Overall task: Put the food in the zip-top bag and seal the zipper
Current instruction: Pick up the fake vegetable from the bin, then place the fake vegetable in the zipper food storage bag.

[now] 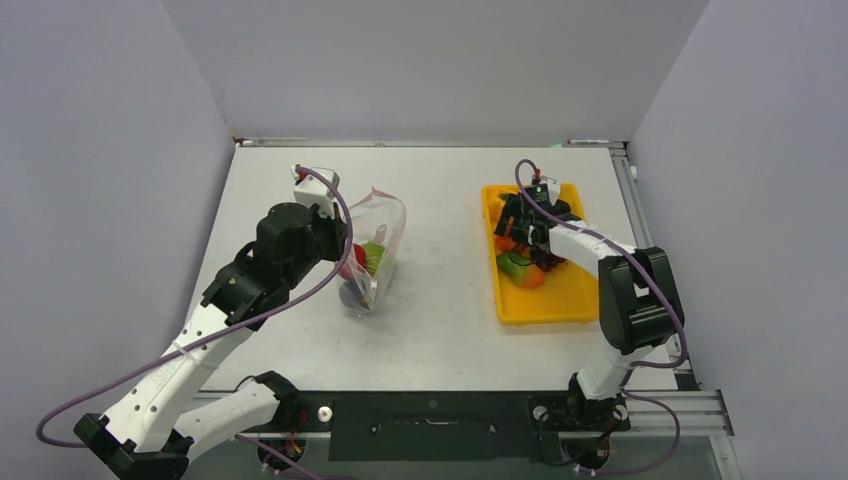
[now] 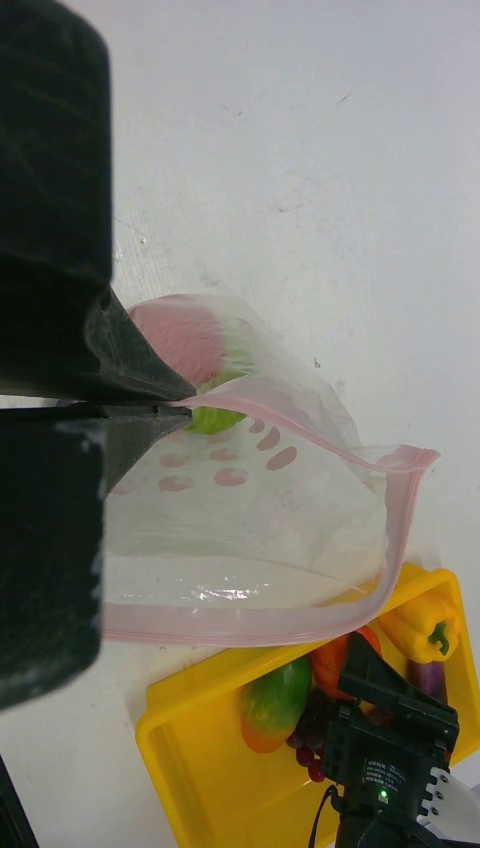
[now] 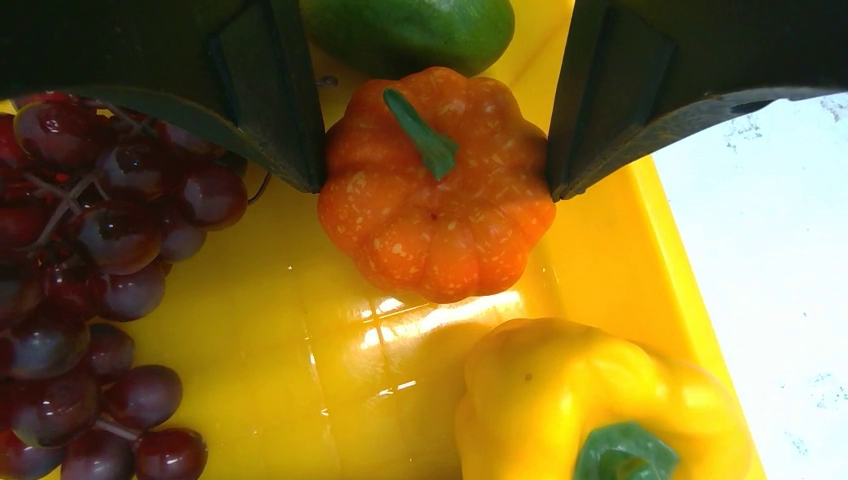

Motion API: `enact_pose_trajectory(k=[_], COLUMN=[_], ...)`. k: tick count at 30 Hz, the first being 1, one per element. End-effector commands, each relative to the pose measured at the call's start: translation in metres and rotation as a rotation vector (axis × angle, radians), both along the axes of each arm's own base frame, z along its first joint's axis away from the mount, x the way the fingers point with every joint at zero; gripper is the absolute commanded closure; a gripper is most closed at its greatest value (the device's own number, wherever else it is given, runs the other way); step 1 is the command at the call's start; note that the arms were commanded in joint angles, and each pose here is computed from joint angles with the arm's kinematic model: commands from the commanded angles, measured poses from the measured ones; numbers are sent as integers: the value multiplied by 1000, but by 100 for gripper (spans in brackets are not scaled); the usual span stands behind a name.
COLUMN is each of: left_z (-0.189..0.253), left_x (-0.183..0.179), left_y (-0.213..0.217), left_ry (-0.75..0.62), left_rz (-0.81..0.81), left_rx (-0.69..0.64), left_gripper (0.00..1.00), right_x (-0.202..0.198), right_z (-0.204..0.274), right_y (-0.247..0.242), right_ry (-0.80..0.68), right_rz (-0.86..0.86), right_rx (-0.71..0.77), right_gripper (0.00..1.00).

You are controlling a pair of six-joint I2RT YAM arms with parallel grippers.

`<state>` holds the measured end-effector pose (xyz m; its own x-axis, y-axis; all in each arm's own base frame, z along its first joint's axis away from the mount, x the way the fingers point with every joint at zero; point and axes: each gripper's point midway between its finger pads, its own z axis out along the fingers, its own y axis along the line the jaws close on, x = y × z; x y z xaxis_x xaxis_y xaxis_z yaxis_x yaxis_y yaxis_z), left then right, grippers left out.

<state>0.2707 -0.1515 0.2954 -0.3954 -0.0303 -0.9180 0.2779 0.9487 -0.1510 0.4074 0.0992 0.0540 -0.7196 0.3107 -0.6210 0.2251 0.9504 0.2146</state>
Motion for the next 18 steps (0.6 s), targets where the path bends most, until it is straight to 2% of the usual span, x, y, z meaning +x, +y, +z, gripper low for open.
enact_pose_trajectory(k=[1,8,18], left_z=[12,12,12], left_x=[6,6,7], left_y=[-3,-4,-3], left_ry=[-46,-45,-44], left_rz=[-7,-8,-5], left_rx=[-25,-25,-24], left_gripper=[100,100,100], right_x=[6,2,-13], right_z=[33,90,188], right_y=[-6,4,66], right_ry=[-90,-192,-374], right_rz=[-23,12,215], right_rx=[6,0,61], right_gripper=[68,70,70])
